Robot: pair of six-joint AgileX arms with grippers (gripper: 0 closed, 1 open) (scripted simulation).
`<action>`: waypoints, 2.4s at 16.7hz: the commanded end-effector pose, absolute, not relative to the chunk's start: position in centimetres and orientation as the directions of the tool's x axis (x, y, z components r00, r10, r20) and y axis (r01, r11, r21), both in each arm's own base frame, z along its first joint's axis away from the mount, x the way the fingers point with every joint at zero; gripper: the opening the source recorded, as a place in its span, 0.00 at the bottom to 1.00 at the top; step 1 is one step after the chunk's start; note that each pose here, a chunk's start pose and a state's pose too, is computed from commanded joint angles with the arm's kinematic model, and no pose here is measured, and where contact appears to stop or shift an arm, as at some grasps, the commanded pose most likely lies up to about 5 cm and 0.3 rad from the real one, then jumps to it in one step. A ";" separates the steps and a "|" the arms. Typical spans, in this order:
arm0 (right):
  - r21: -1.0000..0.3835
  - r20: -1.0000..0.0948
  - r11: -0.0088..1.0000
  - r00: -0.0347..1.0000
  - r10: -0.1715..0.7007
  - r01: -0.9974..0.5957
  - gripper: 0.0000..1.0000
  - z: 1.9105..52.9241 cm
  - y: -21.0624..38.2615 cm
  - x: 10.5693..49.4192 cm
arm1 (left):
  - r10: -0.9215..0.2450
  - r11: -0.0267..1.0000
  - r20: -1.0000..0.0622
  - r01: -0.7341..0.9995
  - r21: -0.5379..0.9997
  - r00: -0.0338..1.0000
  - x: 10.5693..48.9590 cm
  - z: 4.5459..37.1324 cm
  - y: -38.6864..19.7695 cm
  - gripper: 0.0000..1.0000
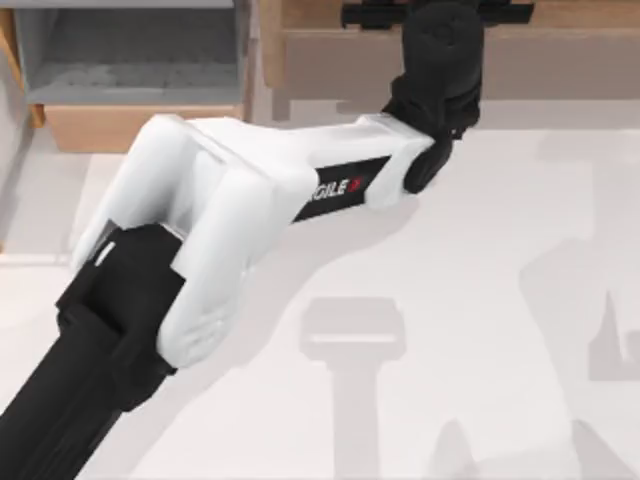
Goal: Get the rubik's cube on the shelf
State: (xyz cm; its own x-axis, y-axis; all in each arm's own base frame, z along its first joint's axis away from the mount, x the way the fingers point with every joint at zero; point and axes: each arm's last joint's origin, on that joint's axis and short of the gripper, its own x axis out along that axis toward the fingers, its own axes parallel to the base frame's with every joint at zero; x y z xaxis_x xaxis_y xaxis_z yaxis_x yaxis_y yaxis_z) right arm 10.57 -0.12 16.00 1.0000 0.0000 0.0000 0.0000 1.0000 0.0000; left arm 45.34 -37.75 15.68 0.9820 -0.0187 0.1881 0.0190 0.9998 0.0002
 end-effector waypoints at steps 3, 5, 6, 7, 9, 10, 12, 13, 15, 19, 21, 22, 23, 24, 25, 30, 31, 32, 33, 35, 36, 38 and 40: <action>0.000 0.000 1.000 1.000 0.000 0.000 1.00 16.0 -0.1 10.6 | -0.019 1.000 0.188 0.019 0.000 0.982 45.3 15.7 -37.7 0.60; 0.000 0.000 1.000 1.000 0.000 0.000 1.00 16.0 -0.1 10.6 | -0.019 1.000 0.188 0.019 0.000 0.982 45.3 15.7 -37.7 0.75; 0.000 0.000 1.000 1.000 0.000 0.000 1.00 16.0 -0.1 10.6 | -0.019 1.000 0.188 0.019 0.000 0.982 45.3 15.7 -37.7 0.83; 0.000 0.000 1.000 1.000 0.000 0.000 1.00 16.0 -0.1 10.6 | -0.019 1.000 0.188 0.019 0.000 0.982 45.3 15.7 -37.7 0.90; 0.000 0.000 1.000 1.000 0.000 0.000 1.00 16.0 -0.1 10.6 | -0.019 1.000 0.188 0.019 0.000 0.982 45.3 15.7 -37.7 1.00; 0.000 0.000 1.000 1.000 0.000 0.000 1.00 16.0 -0.1 10.6 | -0.019 1.000 0.188 0.019 0.000 0.982 45.3 15.7 -37.7 1.00; 0.000 0.000 1.000 1.000 0.000 0.000 1.00 16.0 -0.1 10.6 | -0.019 1.000 0.188 0.019 0.000 0.982 45.3 15.7 -37.7 1.00; 0.000 0.000 1.000 1.000 0.000 0.000 1.00 16.0 -0.1 10.6 | -0.019 1.000 0.188 0.019 0.000 0.982 45.3 15.7 -37.7 1.00; 0.000 0.000 1.000 1.000 0.000 0.000 1.00 16.0 -0.1 10.6 | -0.019 1.000 0.188 0.019 0.000 0.982 45.3 15.7 -37.7 1.00; 0.000 0.000 1.000 1.000 0.000 0.000 1.00 16.0 -0.1 10.6 | -0.030 1.000 0.188 0.029 0.007 0.982 45.1 15.7 -37.9 1.00; 0.000 0.000 1.000 1.000 0.000 0.000 1.00 16.0 -0.1 10.6 | -0.068 0.997 0.189 0.061 0.040 0.980 44.7 15.6 -37.7 1.00; 0.000 0.000 1.000 1.000 0.000 0.000 1.00 16.0 -0.1 10.6 | -0.099 0.994 0.189 0.088 0.069 0.977 44.5 15.6 -37.5 1.00; 0.000 0.000 1.000 1.000 0.000 0.000 1.00 16.0 -0.1 10.6 | -0.135 0.988 0.188 0.117 0.104 0.973 44.1 15.5 -37.2 1.00; 0.000 0.000 1.000 1.000 0.000 0.000 1.00 16.0 -0.1 10.6 | -0.176 0.978 0.186 0.150 0.144 0.967 43.8 15.4 -36.7 1.00; 0.000 0.000 1.000 1.000 0.000 0.000 1.00 16.0 -0.1 10.6 | -0.219 0.965 0.183 0.185 0.188 0.958 43.4 15.2 -36.1 1.00; 0.000 0.000 1.000 1.000 0.000 0.000 1.00 16.0 -0.1 10.6 | -0.442 0.824 0.135 0.341 0.453 0.887 41.3 13.7 -30.3 1.00; 0.000 0.000 1.000 1.000 0.000 0.000 1.00 16.0 -0.1 10.6 | -0.479 0.783 0.119 0.362 0.506 0.870 40.8 13.3 -28.6 1.00; 0.000 0.000 1.000 1.000 0.000 0.000 1.00 16.0 -0.1 10.6 | -0.513 0.740 0.102 0.378 0.556 0.852 40.3 12.9 -26.7 1.00; 0.000 0.000 1.000 1.000 0.000 0.000 1.00 16.0 -0.1 10.6 | -0.541 0.695 0.084 0.389 0.604 0.837 39.7 12.4 -24.6 1.00; 0.000 0.000 1.000 1.000 0.000 0.000 1.00 16.0 -0.1 10.6 | -0.579 0.608 0.048 0.392 0.690 0.814 38.5 11.6 -19.8 1.00; 0.000 0.000 1.000 1.000 0.000 0.000 1.00 16.0 -0.1 10.6 | -0.589 0.567 0.030 0.386 0.728 0.808 37.8 11.2 -17.2 1.00; 0.000 0.000 1.000 1.000 0.000 0.000 1.00 16.0 -0.1 10.6 | -0.589 0.491 -0.001 0.359 0.793 0.808 36.1 10.6 -11.9 1.00; 0.000 0.000 1.000 1.000 0.000 0.000 1.00 16.0 -0.1 10.6 | -0.570 0.424 -0.026 0.321 0.847 0.821 34.0 10.0 -6.8 1.00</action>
